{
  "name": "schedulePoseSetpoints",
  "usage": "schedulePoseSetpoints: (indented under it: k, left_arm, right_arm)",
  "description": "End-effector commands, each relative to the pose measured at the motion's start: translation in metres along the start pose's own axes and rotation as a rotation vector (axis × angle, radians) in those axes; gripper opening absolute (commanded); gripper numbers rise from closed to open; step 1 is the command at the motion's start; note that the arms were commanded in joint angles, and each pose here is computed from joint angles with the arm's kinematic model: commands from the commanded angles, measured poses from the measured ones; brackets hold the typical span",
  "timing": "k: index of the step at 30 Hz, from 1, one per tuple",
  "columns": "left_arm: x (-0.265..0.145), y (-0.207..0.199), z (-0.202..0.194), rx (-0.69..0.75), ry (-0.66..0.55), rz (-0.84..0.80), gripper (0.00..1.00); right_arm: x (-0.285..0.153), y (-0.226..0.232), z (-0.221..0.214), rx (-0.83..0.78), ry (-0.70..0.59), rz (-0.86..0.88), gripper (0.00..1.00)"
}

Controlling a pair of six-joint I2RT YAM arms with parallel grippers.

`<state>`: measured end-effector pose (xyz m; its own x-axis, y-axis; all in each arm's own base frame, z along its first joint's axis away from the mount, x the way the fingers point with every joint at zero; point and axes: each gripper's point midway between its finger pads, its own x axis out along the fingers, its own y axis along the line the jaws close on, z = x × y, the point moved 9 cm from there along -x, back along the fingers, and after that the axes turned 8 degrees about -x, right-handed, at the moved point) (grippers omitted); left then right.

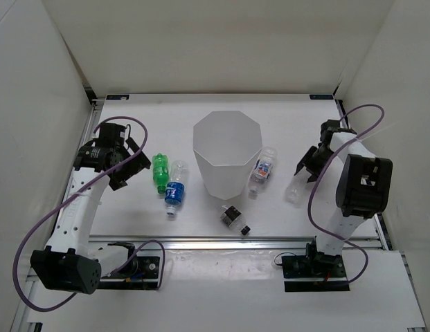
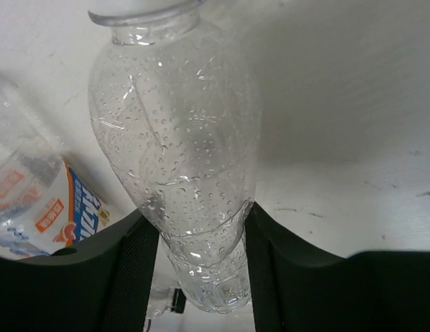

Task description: Put the plastic bottles in the bin

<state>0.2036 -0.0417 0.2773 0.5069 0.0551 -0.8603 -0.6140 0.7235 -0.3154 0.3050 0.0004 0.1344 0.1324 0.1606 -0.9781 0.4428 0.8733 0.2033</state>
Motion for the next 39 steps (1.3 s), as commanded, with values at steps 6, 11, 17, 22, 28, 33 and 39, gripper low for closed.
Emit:
schedulePoseSetpoints:
  k: [6,11,17,22,28,33,39]
  left_arm:
    - [-0.006,0.003,0.002,-0.032,-0.019,-0.021,1.00]
    - [-0.001,0.001,-0.001,-0.040,0.007,-0.047,1.00]
    - [0.010,-0.003,-0.005,-0.030,0.049,-0.050,1.00]
    - [0.010,-0.006,-0.006,-0.023,0.053,-0.066,1.00]
    - [0.007,-0.004,-0.008,-0.007,0.043,-0.071,1.00]
    - [0.006,0.000,-0.012,-0.007,0.042,-0.072,1.00]
    - [0.008,0.003,-0.016,-0.006,0.056,-0.070,1.00]
  right_arm:
    - [-0.177,0.051,-0.011,-0.066,-0.395,0.255,0.37]
    - [-0.275,0.104,-0.041,-0.231,-0.594,0.494,0.34]
    - [-0.303,0.183,-0.074,-0.499,-0.653,0.634,0.34]
    - [-0.291,0.230,-0.104,-0.626,-0.657,0.621,0.43]
    - [-0.278,0.210,-0.110,-0.575,-0.623,0.555,0.99]
    - [-0.325,0.156,-0.084,-0.372,-0.783,0.576,0.99]
    - [-0.221,0.101,-0.045,-0.158,-0.500,0.461,0.99]
